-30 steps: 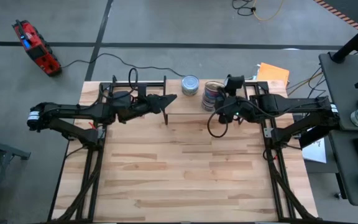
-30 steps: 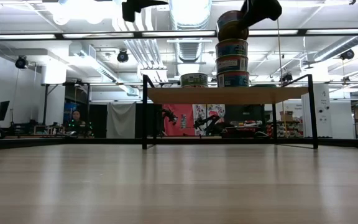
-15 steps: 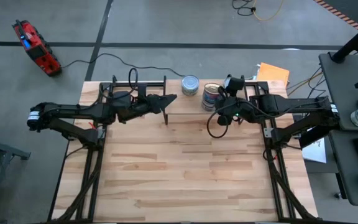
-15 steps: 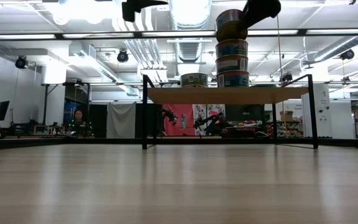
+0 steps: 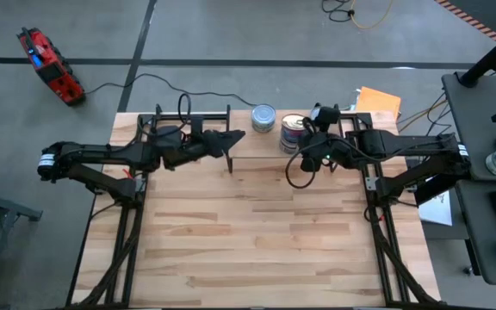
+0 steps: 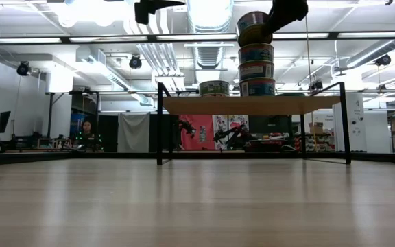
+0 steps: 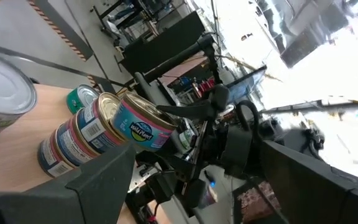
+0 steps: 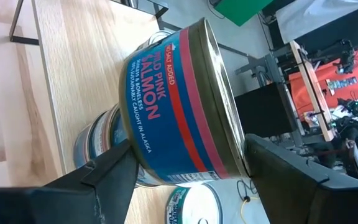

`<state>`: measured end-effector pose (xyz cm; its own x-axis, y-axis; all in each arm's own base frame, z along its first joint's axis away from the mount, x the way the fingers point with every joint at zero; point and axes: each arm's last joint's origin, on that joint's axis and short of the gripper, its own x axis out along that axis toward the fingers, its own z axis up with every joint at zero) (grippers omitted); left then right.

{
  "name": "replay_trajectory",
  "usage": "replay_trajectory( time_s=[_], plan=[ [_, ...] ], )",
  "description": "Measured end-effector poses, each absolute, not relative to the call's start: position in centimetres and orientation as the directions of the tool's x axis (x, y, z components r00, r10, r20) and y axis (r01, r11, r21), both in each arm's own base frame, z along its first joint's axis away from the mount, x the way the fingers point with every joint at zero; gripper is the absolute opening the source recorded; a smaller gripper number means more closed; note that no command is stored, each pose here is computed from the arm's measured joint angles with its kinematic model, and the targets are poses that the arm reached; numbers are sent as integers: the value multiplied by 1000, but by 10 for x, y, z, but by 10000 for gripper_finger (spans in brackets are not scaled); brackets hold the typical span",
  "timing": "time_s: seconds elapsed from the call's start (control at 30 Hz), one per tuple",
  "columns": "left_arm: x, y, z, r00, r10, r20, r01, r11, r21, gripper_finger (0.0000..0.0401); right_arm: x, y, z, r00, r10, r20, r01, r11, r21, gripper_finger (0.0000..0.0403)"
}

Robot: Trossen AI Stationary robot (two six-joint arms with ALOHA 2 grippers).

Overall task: Stack canned seafood by type on shelf
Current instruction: Stack the blue-pink tuna can on top of the other blue-pink tuna cans

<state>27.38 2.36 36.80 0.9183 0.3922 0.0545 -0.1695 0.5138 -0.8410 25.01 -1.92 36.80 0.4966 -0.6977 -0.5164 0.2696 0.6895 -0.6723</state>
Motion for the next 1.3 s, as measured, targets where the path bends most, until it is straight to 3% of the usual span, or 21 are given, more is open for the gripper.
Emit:
replay_trajectory(
  time_s=[0.23,0.4,0.77,1.3],
  plan=[
    [289,18,355,983,185,9,-133,739,-661,331,250,-23,368,483,-706,-518,285,686,-670,263],
    [316,23,331,980,180,-85,-198,828,-524,314,249,-24,367,475,-709,-521,277,682,-677,262],
    [352,33,348,962,201,-182,-261,870,-419,261,244,-25,366,444,-708,-548,313,696,-646,292],
    [351,34,374,959,228,-169,-276,891,-360,258,243,-35,369,441,-686,-578,387,727,-567,334]
  ],
)
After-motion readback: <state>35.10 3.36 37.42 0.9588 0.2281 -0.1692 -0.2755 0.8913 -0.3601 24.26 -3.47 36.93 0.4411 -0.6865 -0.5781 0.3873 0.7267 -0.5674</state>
